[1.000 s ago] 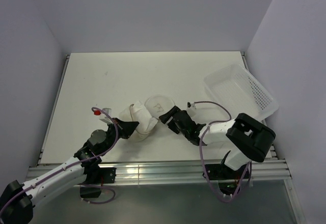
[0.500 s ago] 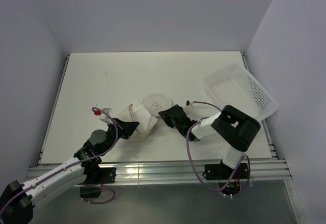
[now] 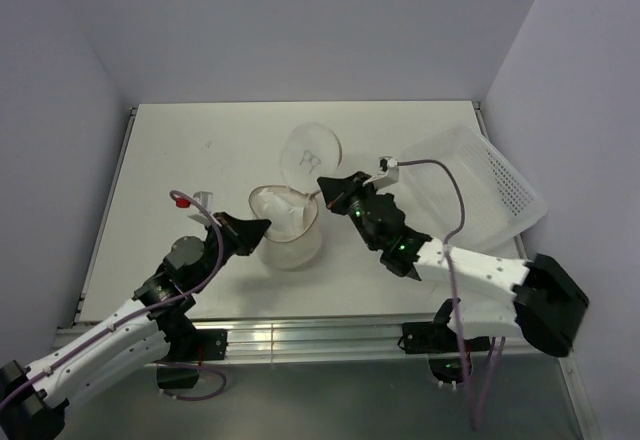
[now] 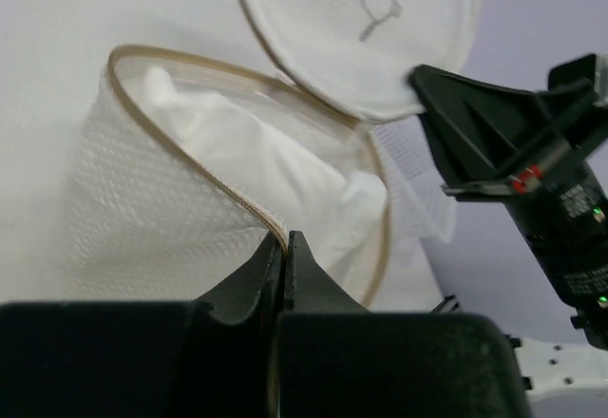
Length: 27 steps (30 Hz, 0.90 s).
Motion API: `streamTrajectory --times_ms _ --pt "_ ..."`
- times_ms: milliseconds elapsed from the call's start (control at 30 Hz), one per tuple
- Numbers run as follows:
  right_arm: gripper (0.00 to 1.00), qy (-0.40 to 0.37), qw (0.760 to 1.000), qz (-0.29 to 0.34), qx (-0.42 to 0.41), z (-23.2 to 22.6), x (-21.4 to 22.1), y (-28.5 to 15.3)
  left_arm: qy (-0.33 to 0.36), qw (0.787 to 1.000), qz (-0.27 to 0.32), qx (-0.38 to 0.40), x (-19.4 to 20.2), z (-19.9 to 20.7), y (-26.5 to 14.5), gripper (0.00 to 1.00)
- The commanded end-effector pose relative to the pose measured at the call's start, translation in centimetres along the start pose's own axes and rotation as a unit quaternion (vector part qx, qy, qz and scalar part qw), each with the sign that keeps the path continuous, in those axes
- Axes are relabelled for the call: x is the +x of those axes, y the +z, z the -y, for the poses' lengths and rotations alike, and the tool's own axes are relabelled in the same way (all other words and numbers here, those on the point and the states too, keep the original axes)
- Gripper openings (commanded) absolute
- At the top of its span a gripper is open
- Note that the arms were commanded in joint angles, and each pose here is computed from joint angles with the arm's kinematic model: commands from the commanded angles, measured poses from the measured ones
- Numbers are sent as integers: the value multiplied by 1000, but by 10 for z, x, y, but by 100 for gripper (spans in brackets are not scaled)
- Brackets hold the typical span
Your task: Place the bra in the laundry bag and zip it closed
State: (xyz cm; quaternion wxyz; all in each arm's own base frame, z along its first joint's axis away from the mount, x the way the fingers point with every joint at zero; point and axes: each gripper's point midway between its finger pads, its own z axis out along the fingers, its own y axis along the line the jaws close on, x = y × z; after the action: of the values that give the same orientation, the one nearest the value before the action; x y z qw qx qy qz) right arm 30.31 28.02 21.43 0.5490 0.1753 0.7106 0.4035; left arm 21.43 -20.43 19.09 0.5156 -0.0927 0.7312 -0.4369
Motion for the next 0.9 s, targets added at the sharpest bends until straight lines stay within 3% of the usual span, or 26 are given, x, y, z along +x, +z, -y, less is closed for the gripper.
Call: streamTrajectory --times_ms 0,100,200,267,400,467,633,733,867 --pt "0 -99 993 33 -53 -52 -51 -32 10 998 39 41 -43 46 -2 0" --pt "0 -125 990 -18 -63 -55 -32 -51 5 998 39 45 -46 51 -1 0" --pt "0 -160 985 -59 -13 -16 1 -39 14 999 42 -8 -34 19 8 0" --pt "0 -172 982 -76 -15 -14 6 -31 21 999 44 -18 -33 14 12 0" --pt "0 -197 976 -30 -90 -78 -42 -45 46 997 45 50 -64 73 16 0" --pt "0 -209 972 -13 -104 -96 -62 -51 56 996 42 52 -66 77 15 0" --pt "0 -246 966 -71 -35 -40 -22 -36 40 998 17 -45 -21 4 20 0" --pt "0 -268 961 -67 -3 -21 -23 -30 39 998 16 -37 -16 1 18 0" --pt "0 -293 956 -23 -12 -36 -49 -30 66 997 29 -29 -27 10 23 0"
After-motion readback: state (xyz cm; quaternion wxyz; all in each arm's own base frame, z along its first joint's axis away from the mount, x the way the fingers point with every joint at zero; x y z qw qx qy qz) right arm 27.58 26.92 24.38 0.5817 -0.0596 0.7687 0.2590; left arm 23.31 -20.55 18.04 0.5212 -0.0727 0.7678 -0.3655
